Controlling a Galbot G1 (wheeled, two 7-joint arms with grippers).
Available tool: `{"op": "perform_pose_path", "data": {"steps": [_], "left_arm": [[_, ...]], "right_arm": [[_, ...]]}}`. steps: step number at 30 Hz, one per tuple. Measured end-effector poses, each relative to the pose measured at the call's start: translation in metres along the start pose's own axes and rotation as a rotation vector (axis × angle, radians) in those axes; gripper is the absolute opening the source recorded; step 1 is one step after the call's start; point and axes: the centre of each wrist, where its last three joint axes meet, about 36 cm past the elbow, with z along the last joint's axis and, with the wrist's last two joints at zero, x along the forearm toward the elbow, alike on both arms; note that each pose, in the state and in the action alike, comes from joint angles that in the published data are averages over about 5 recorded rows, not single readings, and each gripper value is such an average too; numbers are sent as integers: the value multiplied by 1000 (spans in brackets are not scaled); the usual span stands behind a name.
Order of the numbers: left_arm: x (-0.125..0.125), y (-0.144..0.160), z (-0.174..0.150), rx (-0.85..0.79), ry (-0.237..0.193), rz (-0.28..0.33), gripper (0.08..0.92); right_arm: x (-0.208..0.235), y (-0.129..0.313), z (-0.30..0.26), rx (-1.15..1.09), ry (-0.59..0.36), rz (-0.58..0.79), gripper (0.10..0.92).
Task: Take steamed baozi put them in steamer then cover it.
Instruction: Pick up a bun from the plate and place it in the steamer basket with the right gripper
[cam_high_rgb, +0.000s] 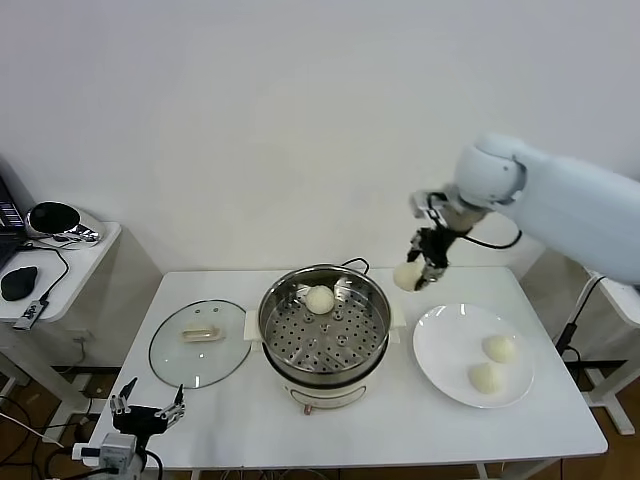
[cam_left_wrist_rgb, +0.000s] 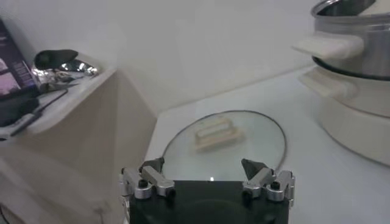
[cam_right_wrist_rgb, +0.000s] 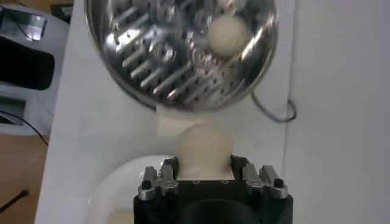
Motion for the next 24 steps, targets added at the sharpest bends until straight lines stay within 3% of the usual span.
{"op": "perform_pose_path", "data": {"steps": [9,24], "left_arm": [[0,3,-1,16,-6,-9,823],[-4,4,1,35,-3,-3,823]], "right_arm": [[-20,-28,-80,50,4,-57,543],[-108,-40,-169,93,24,-120,543]]}}
